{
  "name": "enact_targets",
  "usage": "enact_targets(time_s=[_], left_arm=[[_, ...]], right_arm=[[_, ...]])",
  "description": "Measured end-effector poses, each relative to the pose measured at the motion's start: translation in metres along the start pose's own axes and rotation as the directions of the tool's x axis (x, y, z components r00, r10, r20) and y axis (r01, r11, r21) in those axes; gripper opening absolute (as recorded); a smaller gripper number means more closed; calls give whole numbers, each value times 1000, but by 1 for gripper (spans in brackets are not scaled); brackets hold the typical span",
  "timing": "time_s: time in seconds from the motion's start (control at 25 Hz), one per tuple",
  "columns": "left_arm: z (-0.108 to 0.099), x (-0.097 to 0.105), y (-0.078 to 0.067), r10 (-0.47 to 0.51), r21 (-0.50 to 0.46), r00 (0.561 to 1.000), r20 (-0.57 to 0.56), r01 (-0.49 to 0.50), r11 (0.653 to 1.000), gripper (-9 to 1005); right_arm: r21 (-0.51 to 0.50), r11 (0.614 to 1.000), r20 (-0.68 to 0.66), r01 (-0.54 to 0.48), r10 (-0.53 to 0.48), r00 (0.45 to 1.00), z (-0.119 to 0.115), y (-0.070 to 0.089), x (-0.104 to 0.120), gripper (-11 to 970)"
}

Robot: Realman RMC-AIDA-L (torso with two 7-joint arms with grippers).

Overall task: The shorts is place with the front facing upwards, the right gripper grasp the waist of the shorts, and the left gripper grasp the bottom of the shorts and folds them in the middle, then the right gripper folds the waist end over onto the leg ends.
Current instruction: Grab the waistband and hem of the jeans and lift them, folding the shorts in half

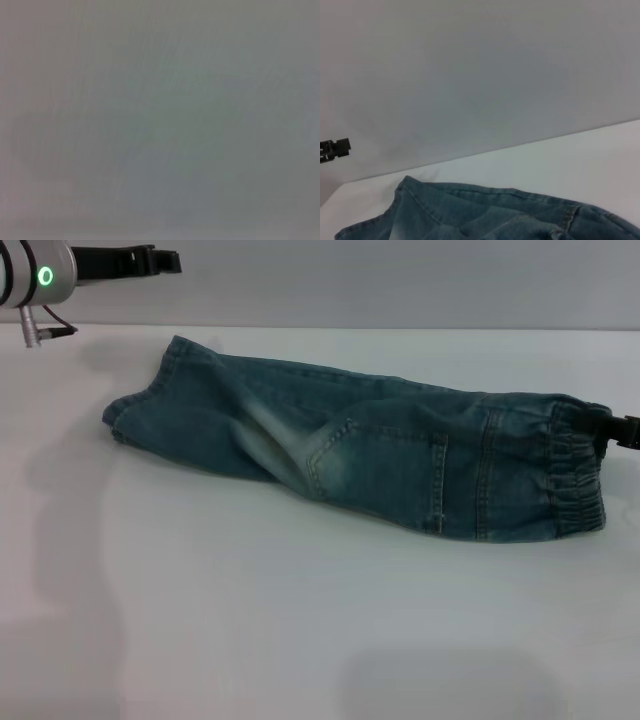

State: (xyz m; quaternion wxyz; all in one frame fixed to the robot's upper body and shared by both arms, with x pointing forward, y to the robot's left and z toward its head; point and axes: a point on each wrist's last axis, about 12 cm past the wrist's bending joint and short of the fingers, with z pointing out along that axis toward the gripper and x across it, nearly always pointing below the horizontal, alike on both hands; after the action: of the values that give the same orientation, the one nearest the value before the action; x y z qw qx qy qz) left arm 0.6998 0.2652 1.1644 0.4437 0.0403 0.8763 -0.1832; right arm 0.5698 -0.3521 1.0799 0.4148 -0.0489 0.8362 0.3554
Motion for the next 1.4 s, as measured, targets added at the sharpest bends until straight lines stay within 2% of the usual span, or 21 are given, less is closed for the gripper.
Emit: enact_targets(time_s=[0.2,0.44,0.6,0.8,1.16,1.4], left_arm=[[0,1,-1,0,-1,1000,6,0,1000,587],[1,3,-1,0,-5,1000,9,0,1000,810],[1,4,-1,4,-4,1000,10,-4,1000,828],[1,8,-1,-1,-7,1000,9,1,1000,833],[3,8,-2,-4,-9,1000,15,4,1000,833],[3,11,-3,-7,-7,1000,14,7,1000,833]], right_arm=[[-26,1000,36,11,-10,999,-5,3,-8,68],[-58,997,96,52,-46,994,-14,8,-27,81],[-41,997,111,63,-58,992,-16,7,-32,89],[42,998,108,45,-49,993,-13,-2,-26,99],[212,977,97,14,-35,995,3,-17,-21,118],[254,967,75,24,-44,996,15,-19,-22,130]])
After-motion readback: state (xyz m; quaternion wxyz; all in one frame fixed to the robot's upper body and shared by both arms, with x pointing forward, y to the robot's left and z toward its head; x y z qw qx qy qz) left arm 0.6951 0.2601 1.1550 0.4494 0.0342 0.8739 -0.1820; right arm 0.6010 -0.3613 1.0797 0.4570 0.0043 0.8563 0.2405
